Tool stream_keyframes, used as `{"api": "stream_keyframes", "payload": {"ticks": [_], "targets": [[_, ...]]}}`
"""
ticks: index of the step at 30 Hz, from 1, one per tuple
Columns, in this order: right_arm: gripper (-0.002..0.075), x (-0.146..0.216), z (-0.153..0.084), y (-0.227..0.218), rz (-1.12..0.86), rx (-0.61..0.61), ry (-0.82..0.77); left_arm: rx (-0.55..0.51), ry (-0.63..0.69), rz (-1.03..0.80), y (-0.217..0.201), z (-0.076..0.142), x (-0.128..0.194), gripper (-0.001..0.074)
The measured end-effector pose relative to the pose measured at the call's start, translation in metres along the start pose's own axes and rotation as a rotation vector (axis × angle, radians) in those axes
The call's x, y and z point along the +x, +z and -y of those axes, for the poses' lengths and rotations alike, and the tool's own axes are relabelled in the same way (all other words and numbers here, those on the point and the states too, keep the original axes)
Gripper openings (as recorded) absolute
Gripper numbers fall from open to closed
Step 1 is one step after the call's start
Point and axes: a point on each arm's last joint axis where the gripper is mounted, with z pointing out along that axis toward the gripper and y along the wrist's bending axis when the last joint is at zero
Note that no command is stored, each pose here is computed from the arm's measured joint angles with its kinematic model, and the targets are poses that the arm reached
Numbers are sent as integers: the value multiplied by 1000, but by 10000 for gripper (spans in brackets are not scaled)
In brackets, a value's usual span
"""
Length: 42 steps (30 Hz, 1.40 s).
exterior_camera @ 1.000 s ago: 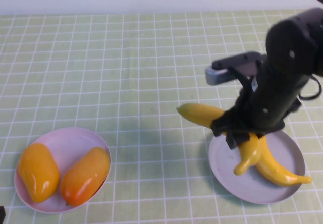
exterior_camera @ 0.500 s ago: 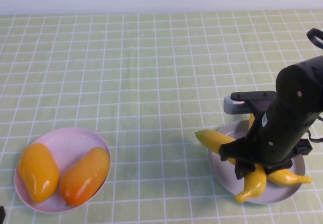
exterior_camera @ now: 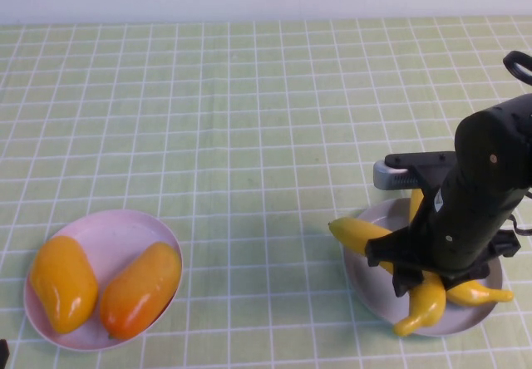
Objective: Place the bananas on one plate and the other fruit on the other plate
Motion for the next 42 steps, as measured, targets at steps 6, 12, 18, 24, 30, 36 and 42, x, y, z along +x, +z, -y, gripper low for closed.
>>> {"api": "stream_keyframes", "payload": {"ticks": [6,12,18,24,30,36,42], "targets": [[497,1,2,0,-10,18,-1,0,0,0,0,0,0,2],[512,3,2,-5,-51,39,-1,0,0,0,0,0,0,2],[360,-5,-3,-28,-62,42,-43,0,0,0,0,0,0,2],[71,-1,-3,-51,-11,6,-126,0,0,0,0,0,0,2],[-6,21,-5,-93,103,-62,-178,0,0,0,0,0,0,2],[-13,55,-11,-148,348,-180,-261,0,0,0,0,0,0,2],[-15,74,-7,-173,445,-235,-285,0,0,0,0,0,0,2]]}}
